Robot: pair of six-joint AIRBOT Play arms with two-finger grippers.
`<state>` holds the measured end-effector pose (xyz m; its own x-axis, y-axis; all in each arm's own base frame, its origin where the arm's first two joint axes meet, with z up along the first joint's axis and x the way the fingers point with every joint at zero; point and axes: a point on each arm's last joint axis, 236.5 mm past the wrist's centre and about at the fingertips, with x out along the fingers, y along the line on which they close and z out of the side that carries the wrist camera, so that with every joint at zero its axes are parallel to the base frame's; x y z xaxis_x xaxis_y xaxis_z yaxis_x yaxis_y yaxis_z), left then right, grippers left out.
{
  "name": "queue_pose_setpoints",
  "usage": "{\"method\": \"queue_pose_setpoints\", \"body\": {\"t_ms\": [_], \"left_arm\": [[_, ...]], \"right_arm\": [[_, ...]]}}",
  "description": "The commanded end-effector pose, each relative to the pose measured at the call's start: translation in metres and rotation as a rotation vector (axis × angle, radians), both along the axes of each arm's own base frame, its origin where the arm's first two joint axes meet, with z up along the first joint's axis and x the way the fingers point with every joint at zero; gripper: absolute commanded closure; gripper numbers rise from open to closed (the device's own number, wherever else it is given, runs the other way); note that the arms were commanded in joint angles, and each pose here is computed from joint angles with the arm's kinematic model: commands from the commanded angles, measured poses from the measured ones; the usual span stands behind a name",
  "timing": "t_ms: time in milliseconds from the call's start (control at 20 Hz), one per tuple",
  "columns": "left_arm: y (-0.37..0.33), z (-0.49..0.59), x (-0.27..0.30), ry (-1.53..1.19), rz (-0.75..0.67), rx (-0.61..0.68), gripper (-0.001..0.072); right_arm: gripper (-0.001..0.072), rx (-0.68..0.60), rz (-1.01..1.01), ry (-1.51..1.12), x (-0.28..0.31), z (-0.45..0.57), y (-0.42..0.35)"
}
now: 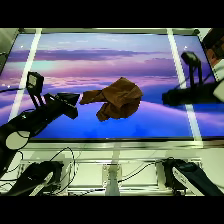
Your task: Fold the clothes and pants, and hang the long-sleeved shirts on hangers.
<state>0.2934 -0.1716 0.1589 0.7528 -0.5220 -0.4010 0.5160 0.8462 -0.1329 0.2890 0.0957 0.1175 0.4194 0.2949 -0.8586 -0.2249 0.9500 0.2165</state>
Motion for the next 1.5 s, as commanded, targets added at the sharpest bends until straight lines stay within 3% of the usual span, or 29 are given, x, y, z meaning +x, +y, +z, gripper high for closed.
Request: {"method": "queue_pose_setpoints", "body": {"t_ms": [0, 100, 200, 250, 350, 400, 700, 900, 1250, 1300, 1400, 1450], "left_arm": [[0.016, -0.009, 0.004, 0.037, 0.044, 0.016, 0.0638], [0.017, -0.014, 0.004, 0.047, 0.045, 0.020, 0.0639], [0.017, -0.022, 0.003, 0.061, 0.045, 0.025, 0.0639], [0.017, -0.024, 0.002, 0.066, 0.045, 0.027, 0.0638], [0.018, -0.028, 0.003, 0.071, 0.047, 0.028, 0.0639], [0.017, -0.029, 0.003, 0.075, 0.047, 0.030, 0.0639], [0.015, -0.054, 0.011, 0.143, 0.047, 0.055, 0.0639], [0.013, -0.076, 0.020, 0.197, 0.053, 0.075, 0.0638], [0.014, -0.073, 0.035, 0.154, 0.082, 0.057, 0.0639], [0.014, -0.072, 0.036, 0.151, 0.083, 0.056, 0.0639], [0.014, -0.072, 0.036, 0.150, 0.083, 0.056, 0.0639], [0.014, -0.072, 0.036, 0.150, 0.083, 0.056, 0.0639]], "right_arm": [[0.0698, 0.080, -0.057, -0.146, 0.015, -0.012, 0.007], [0.0676, 0.139, -0.072, -0.105, 0.022, -0.024, 0.019], [0.0433, 0.254, -0.083, -0.002, 0.022, -0.043, 0.043], [0.0419, 0.315, -0.095, 0.050, 0.023, -0.052, 0.055], [0.0261, 0.425, -0.133, 0.154, 0.029, -0.071, 0.075], [0.0257, 0.470, -0.154, 0.207, 0.032, -0.081, 0.084], [0.0258, 0.532, -0.172, 0.369, 0.036, -0.141, 0.143], [0.0259, 0.614, -0.265, 0.328, 0.054, -0.148, 0.182], [0.0268, 0.668, -0.433, 0.273, 0.077, -0.147, 0.184], [0.0295, 0.667, -0.435, 0.265, 0.079, -0.146, 0.183], [0.0589, 0.665, -0.433, 0.264, 0.079, -0.146, 0.183], [0.0696, 0.665, -0.430, 0.262, 0.079, -0.146, 0.184]]}}
